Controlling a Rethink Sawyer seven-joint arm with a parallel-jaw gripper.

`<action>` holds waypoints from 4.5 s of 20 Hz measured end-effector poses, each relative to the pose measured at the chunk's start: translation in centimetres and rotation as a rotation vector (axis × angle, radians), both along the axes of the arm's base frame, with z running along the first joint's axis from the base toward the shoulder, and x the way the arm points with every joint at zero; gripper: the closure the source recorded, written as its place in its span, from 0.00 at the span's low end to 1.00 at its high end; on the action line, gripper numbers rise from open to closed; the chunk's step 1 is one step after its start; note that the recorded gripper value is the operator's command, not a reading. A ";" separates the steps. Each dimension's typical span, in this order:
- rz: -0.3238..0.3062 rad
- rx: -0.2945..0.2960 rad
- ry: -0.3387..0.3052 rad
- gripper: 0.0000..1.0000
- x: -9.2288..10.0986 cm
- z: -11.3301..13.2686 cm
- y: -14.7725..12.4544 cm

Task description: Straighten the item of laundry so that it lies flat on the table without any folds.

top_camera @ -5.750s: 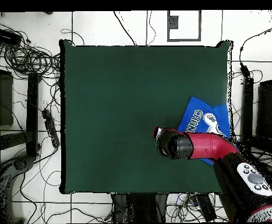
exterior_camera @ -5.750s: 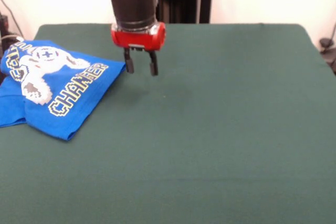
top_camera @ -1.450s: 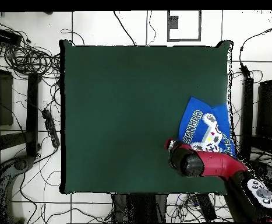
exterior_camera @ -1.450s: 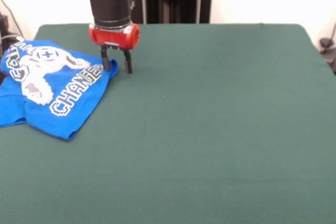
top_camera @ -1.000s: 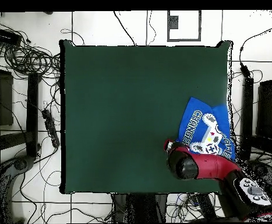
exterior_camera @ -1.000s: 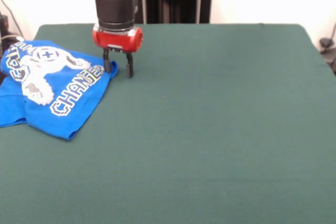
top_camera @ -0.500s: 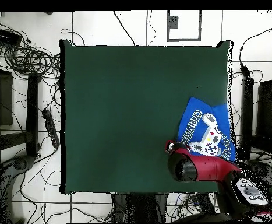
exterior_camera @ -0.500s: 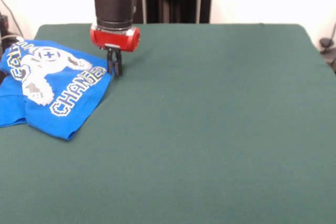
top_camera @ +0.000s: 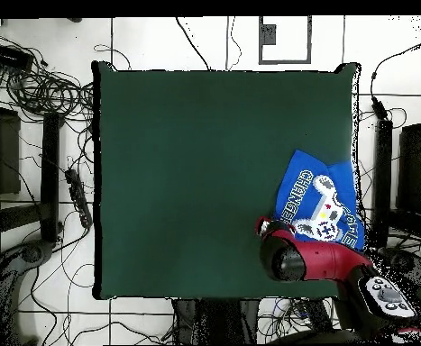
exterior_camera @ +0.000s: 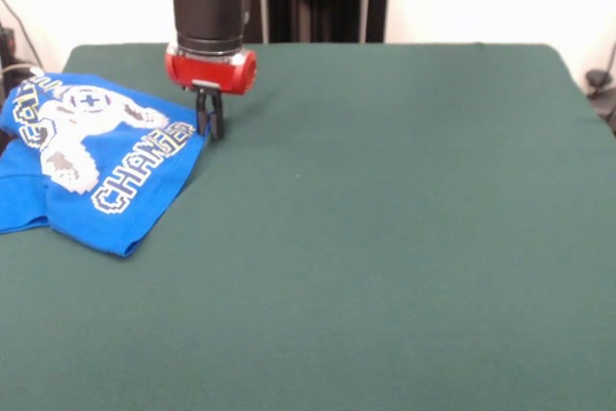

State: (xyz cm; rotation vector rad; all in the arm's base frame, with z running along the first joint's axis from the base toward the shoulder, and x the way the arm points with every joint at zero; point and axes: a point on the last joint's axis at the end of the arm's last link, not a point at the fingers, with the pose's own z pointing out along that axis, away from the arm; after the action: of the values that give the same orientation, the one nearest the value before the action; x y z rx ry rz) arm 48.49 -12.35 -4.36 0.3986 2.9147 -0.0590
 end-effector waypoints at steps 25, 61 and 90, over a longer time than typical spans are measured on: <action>-0.018 0.042 -0.005 0.00 0.4 0.1 0.4; -0.106 0.124 -0.001 1.00 0.3 0.5 -3.9; 0.056 0.103 -0.029 1.00 3.0 13.7 17.9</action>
State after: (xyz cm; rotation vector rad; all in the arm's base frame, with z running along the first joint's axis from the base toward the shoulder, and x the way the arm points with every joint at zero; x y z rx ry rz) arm 51.52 5.57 9.32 0.3311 2.9059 0.1050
